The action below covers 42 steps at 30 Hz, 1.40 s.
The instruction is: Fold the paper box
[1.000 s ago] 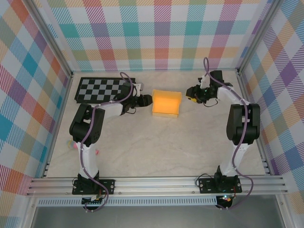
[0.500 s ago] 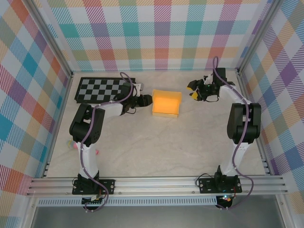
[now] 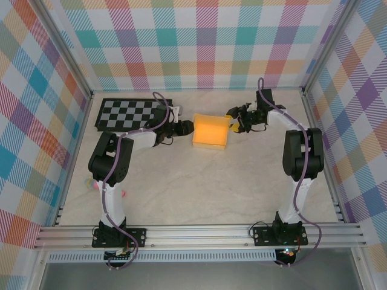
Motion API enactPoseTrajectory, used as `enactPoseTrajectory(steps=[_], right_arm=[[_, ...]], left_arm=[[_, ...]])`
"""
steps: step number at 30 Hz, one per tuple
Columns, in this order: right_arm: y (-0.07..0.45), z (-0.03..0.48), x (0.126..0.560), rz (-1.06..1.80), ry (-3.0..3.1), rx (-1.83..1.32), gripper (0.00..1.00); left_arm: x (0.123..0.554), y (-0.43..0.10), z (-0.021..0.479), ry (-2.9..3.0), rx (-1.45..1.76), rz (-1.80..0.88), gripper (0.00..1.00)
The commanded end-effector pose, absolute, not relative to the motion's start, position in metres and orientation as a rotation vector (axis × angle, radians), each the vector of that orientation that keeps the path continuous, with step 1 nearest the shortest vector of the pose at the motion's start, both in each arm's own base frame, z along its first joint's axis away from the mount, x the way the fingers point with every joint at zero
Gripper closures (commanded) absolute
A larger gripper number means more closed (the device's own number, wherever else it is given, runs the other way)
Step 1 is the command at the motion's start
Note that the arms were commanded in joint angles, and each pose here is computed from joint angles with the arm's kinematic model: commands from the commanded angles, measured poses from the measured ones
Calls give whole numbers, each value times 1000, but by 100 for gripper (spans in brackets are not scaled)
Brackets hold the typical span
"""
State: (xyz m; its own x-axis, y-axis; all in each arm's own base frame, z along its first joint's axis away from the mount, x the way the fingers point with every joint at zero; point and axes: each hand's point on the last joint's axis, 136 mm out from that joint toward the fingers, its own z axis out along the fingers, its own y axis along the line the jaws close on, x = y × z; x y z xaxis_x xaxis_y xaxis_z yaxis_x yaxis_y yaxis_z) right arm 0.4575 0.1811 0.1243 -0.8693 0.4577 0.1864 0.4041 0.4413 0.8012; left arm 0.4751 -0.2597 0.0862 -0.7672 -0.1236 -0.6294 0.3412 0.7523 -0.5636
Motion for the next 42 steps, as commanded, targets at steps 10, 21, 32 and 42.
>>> enactPoseTrajectory(steps=[10,21,32,42], right_arm=[[177,88,445,1310,2687,782,60],[198,103,450,1384,2657,818,57],[192,82,448,1260,2669,868,61],[184,66,444,1204,2627,931,69]], left_arm=[[471,-262,90,2255,169,-934,49],[470,-269,88,2255,173,-956,49],[466,-270,78,2270,164,-966,50],[458,-264,63,2299,140,-954,50]])
